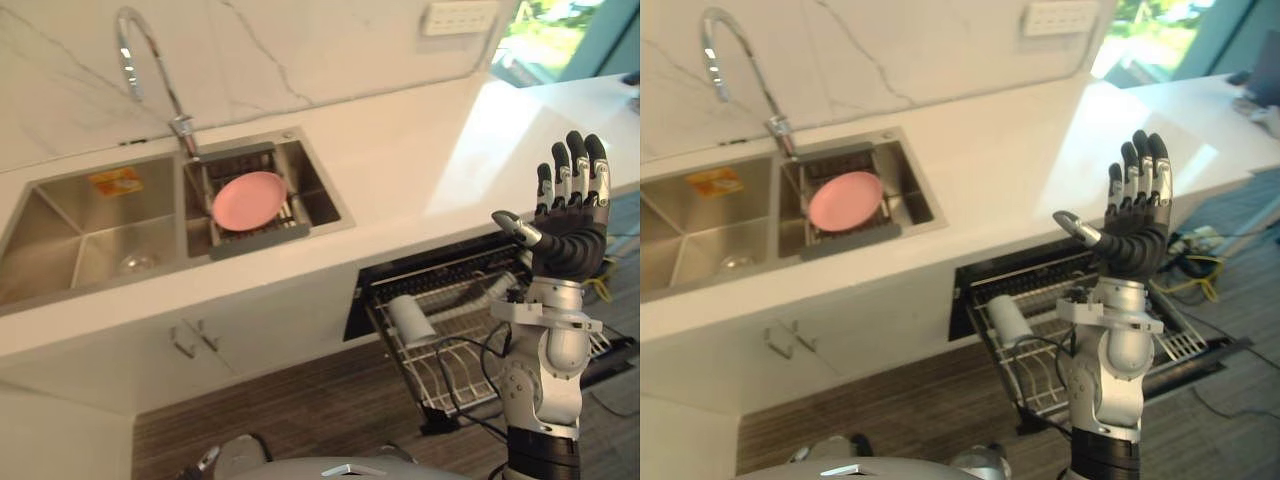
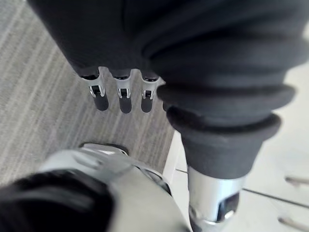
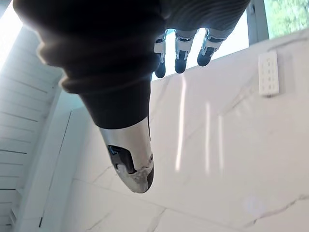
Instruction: Walk over to the sink, pick up the cup, carry it to the dishwasher, place the cup inside the dishwasher, then close the dishwasher door
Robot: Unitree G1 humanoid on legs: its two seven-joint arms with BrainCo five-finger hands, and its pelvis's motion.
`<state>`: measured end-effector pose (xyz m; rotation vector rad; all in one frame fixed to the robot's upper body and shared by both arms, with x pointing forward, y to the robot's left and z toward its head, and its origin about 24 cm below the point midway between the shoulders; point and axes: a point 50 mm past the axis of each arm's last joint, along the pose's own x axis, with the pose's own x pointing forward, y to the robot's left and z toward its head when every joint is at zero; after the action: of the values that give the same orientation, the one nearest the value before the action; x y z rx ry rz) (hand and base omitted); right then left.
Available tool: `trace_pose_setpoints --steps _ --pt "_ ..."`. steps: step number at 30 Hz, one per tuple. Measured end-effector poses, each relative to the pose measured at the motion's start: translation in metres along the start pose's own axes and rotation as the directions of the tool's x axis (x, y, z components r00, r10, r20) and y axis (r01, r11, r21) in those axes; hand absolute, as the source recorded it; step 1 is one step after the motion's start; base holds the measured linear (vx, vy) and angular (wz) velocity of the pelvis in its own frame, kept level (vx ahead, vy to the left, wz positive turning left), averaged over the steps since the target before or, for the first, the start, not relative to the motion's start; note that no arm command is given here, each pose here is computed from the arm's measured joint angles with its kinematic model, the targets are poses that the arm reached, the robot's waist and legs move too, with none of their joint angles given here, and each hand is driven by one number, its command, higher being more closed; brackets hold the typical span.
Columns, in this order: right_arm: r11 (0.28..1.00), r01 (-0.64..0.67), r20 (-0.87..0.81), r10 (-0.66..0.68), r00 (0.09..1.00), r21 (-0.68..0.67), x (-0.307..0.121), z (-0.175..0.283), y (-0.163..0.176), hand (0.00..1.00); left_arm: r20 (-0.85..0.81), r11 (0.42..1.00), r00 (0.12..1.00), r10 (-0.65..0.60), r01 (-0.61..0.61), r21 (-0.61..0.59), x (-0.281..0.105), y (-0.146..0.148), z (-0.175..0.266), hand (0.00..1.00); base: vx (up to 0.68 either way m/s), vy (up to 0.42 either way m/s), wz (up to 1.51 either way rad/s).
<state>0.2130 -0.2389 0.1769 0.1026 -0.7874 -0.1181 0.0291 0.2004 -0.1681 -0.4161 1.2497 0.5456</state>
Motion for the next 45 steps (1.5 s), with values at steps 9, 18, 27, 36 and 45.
trace_pose_setpoints --steps 9,18,27,36,45 --pt "0.989 0.088 -0.154 -0.068 0.986 0.122 -0.03 -0.022 0.009 0.0 -0.087 0.997 0.993 0.08 -0.079 0.013 0.0 0.02 -0.01 0.0 0.1 0.143 0.12" --pt "1.0 -0.019 -0.192 0.017 0.981 -0.011 -0.035 -0.028 0.015 0.0 -0.045 0.99 0.994 0.101 -0.096 0.103 0.003 0.023 0.025 0.0 0.24 -0.006 0.72" --pt "0.974 -0.109 -0.261 0.055 0.964 -0.197 -0.035 -0.033 0.014 0.0 -0.01 0.978 1.0 0.01 -0.008 0.207 0.004 0.008 0.029 0.0 0.11 -0.025 0.09" --pt "0.75 -0.376 -0.352 0.203 0.914 -0.545 -0.033 -0.032 0.01 0.0 -0.026 0.961 0.998 0.051 -0.042 0.275 0.004 0.016 0.028 0.0 -0.02 0.053 0.02" --pt "0.413 -0.483 -0.434 0.212 0.875 -0.772 0.001 -0.055 -0.001 0.0 -0.05 0.947 0.998 0.037 -0.019 0.321 0.003 0.016 0.026 0.0 -0.03 0.003 0.2"
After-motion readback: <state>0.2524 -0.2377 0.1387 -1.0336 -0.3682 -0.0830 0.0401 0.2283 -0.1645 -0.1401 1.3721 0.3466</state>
